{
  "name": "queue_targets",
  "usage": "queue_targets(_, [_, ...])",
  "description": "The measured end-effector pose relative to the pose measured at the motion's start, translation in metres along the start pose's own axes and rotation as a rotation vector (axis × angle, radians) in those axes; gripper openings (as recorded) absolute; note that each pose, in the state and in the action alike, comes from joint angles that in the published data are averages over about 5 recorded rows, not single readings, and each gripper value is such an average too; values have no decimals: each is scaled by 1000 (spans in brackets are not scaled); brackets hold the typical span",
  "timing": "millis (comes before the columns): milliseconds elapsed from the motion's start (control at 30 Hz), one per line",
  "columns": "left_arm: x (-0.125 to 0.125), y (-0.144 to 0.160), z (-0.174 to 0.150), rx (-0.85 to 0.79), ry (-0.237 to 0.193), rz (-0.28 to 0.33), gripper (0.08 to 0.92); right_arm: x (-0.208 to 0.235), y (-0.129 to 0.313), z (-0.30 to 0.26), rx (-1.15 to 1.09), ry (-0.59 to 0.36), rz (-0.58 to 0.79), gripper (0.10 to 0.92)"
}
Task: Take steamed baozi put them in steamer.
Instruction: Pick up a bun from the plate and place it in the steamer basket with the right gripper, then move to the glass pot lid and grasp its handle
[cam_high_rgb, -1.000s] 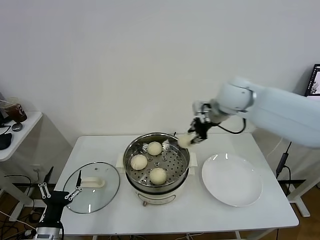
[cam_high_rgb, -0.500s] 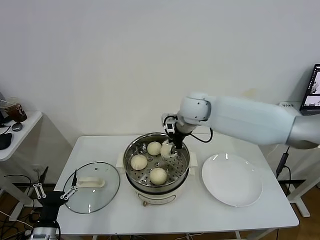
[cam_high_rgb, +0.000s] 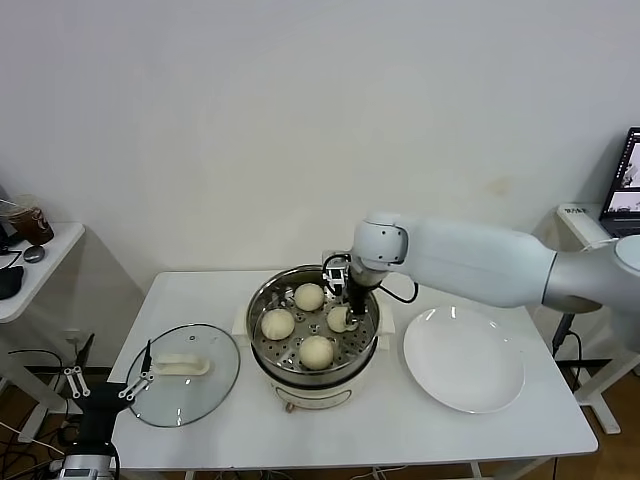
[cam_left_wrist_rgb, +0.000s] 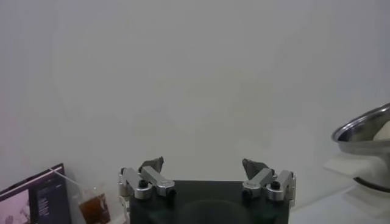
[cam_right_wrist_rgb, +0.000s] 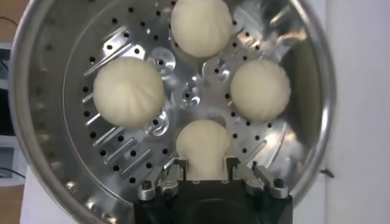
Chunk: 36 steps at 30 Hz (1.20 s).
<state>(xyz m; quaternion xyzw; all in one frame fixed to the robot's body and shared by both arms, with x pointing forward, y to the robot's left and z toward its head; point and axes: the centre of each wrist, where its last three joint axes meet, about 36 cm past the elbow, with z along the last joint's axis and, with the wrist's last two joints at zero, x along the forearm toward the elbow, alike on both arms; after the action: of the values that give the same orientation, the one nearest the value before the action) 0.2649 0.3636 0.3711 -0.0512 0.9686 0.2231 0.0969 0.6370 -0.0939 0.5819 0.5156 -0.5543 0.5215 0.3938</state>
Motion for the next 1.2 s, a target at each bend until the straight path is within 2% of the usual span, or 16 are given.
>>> queue_targets(333, [-1, 0, -2, 0, -5, -1, 823, 9, 0, 3, -21, -21, 29, 732])
queue_targets(467, [-3, -1, -3, 1, -8, 2, 823, 25, 2, 8, -35, -55, 48, 809])
queue_targets(633, [-5, -2, -2, 2, -8, 3, 823, 46, 13, 20, -56, -134, 79, 822])
queue_targets(833, [-6, -2, 1, 4, -4, 1, 823, 59, 41, 52, -107, -284, 174, 823])
queue_targets(1200, [-4, -11, 2, 29, -11, 8, 823, 16, 125, 133, -270, -670, 518, 823])
